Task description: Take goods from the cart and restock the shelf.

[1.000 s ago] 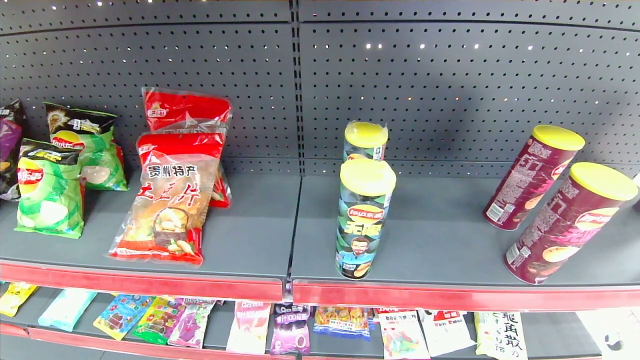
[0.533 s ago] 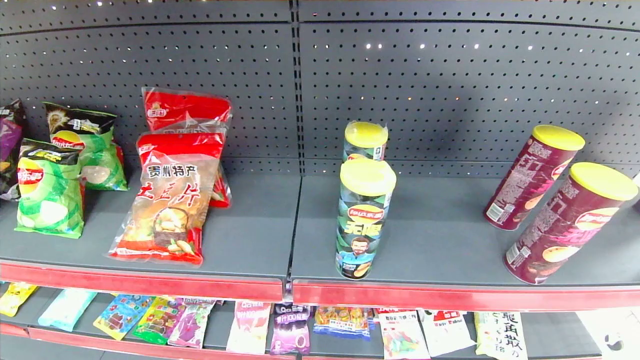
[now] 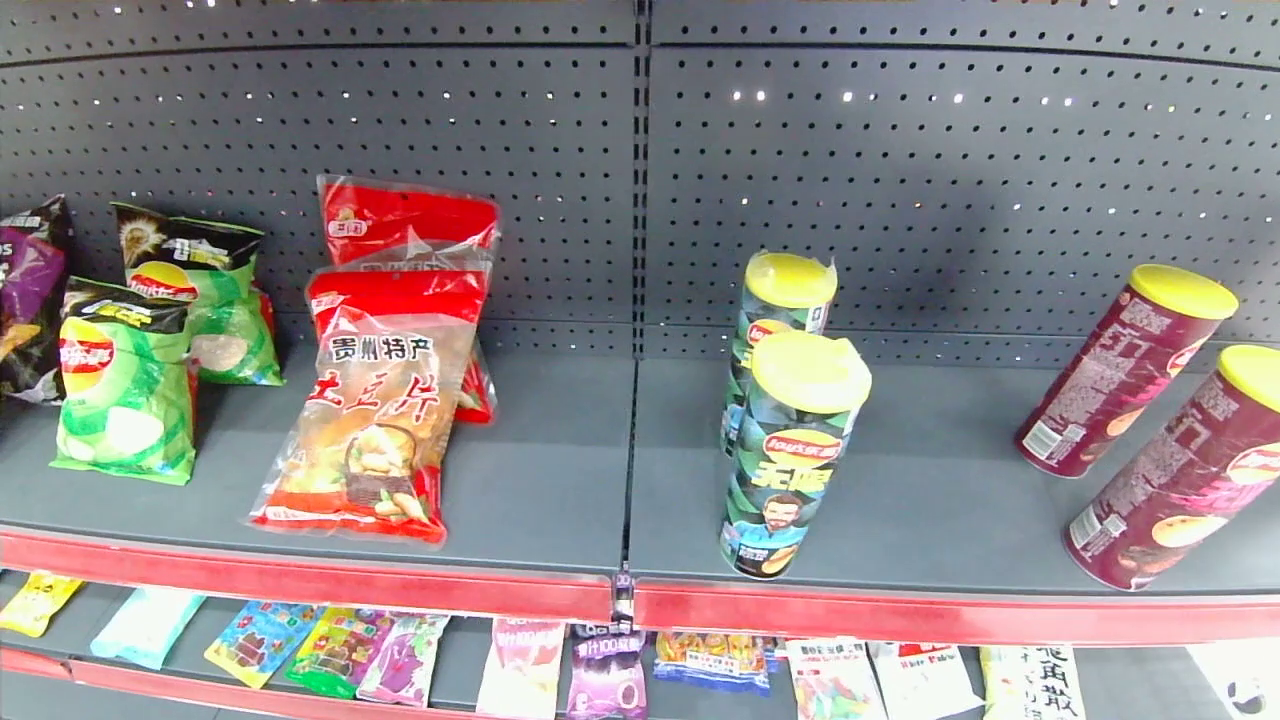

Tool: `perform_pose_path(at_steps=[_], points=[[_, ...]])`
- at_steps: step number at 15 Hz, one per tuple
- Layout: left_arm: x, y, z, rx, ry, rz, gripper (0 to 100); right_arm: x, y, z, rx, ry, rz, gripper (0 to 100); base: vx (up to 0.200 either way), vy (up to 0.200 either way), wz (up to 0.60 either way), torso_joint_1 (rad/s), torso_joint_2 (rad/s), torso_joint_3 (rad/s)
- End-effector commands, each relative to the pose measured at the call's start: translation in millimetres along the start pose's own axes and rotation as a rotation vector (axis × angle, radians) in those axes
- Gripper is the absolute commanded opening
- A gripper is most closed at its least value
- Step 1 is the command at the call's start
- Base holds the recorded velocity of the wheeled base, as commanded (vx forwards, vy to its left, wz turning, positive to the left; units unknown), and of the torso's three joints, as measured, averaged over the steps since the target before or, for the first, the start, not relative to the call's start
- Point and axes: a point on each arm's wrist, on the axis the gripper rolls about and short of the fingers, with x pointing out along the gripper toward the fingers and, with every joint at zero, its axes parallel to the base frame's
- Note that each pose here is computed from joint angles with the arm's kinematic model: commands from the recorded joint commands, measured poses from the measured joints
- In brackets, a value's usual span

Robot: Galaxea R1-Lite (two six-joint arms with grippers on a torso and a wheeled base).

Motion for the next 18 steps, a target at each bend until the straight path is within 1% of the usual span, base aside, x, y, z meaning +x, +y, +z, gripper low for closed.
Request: perform_pose_path(at_steps=[1,4,9,12,18], points=[[0.2,0.0,0.0,0.0,0.002,0.0,100,0.0,-0.1,-0.1,0.0,0.001,0.001,100,0.0,0.0,0.0,0.0,0.0,0.0],[0.2,0.0,0.0,0.0,0.002,0.002,100,0.0,-0.1,-0.1,0.0,0.001,0.001,100,0.0,-0.2,0.0,-0.004,0.0,0.004],[0.2,0.0,0.0,0.0,0.002,0.002,100,0.0,-0.1,-0.1,0.0,0.001,0.001,100,0.0,0.0,0.0,0.0,0.0,0.0],[0.2,0.0,0.0,0.0,0.002,0.002,100,0.0,-0.1,-0.1,0.0,0.001,0.001,100,0.0,0.0,-0.6,0.004,0.01,0.004],[0.2,0.0,0.0,0.0,0.002,0.002,100,0.0,0.0,-0.1,0.0,0.001,0.0,100,0.0,0.0,0.0,0.0,0.0,0.0]])
